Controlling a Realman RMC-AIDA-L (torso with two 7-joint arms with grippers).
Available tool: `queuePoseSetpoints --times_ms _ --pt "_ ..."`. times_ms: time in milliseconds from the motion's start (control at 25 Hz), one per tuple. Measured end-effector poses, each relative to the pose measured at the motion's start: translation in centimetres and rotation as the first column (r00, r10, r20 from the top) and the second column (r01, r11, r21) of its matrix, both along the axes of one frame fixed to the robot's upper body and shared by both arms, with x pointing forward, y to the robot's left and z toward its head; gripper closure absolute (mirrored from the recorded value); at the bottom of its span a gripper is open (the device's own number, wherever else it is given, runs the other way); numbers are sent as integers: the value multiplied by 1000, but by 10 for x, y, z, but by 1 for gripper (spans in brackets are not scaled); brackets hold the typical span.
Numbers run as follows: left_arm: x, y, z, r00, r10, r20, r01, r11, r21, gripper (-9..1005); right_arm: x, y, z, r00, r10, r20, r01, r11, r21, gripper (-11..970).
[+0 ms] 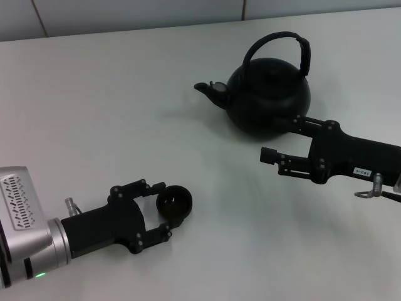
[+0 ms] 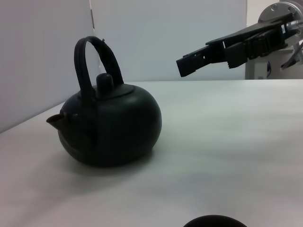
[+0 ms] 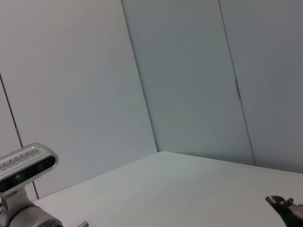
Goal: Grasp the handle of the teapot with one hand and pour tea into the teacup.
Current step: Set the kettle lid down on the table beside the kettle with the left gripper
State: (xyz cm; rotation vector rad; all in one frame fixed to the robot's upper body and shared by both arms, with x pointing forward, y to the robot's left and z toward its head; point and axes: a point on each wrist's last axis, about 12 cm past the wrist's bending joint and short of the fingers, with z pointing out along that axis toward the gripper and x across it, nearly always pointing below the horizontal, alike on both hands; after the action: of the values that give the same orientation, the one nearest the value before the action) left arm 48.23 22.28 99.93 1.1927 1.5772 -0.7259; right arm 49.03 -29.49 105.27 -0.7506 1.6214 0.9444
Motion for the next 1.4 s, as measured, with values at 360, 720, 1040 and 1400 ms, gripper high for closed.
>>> queuePoseSetpoints --times_ms 360,720,1040,1400 --pt "0 0 -1 1000 -4 -17 5 1000 9 330 1 1 -1 1000 -4 -4 4 1000 -1 208" --pt "0 1 -1 1000 -12 -14 13 1000 21 330 2 3 -2 1000 -7 -8 7 1000 -1 208" --pt "3 2 -2 999 -11 -40 13 999 51 317 3 6 -2 1000 -4 -11 4 1000 6 206" --pt "7 1 4 999 -17 -30 19 999 40 154 4 6 -2 1000 -7 -10 7 1000 9 207"
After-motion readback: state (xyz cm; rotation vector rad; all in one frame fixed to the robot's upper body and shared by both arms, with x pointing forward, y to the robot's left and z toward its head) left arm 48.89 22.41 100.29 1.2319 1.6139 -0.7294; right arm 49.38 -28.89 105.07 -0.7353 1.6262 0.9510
